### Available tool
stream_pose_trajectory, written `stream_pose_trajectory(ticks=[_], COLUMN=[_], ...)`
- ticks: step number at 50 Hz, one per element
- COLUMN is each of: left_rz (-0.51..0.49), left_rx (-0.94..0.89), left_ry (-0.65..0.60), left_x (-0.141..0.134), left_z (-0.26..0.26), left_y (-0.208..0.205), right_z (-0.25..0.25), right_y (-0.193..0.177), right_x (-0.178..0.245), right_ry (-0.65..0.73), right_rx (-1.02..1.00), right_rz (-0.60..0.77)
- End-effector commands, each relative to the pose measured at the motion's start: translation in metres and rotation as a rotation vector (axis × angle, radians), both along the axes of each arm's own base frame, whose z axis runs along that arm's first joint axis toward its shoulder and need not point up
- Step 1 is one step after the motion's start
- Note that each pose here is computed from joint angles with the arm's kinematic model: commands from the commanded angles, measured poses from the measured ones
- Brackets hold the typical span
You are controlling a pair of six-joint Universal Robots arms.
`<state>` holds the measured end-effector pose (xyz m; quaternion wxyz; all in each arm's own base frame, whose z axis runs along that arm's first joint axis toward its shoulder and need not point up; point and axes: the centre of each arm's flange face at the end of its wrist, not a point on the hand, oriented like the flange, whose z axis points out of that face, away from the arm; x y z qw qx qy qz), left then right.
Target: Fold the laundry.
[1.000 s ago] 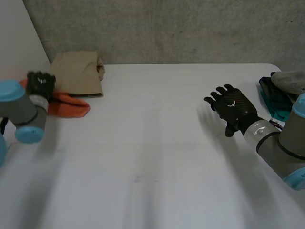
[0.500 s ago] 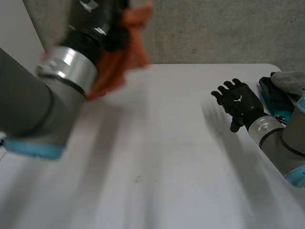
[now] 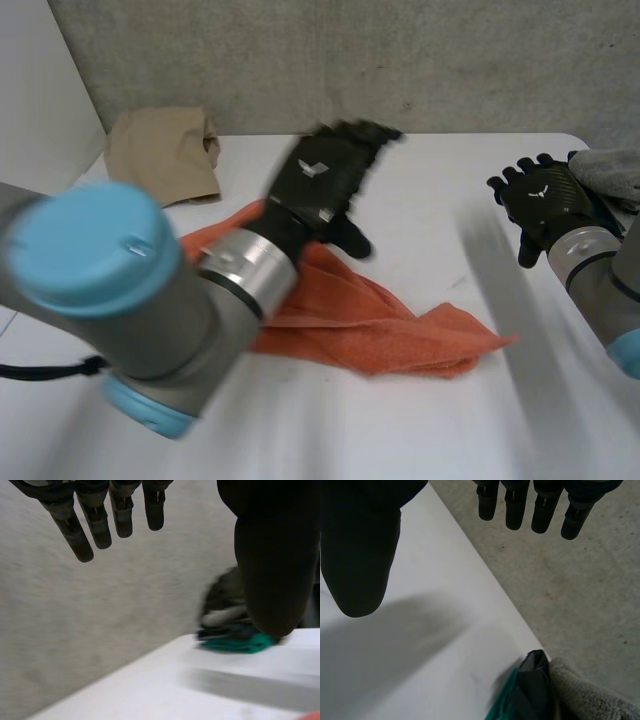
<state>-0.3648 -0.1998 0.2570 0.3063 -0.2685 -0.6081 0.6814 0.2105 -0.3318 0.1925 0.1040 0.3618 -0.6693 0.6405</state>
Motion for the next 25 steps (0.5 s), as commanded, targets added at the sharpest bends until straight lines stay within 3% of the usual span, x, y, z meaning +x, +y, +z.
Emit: stream_pose_trajectory(ticks=[1,9,25], left_rz=[0.165,0.164,0.111], left_rx=[-0.112,0.022,0.134], left_ry=[-0.161,-0.37,-0.462], left_x=[0.047,0.062,0.052], left_z=[0.003,-0.051,-0.111], left_y=[-0.031,-0.023,-0.018], right_z=[0.022,0.02,-0.002], right_y=[0.026,0.06,0.075], right_x=[0.001,0.002,-0.002], right_ry=[-0.057,-0.118,-0.111], right_rx=[0.123,0.357,0.411], right_rz=[0.005,0.004,0.033])
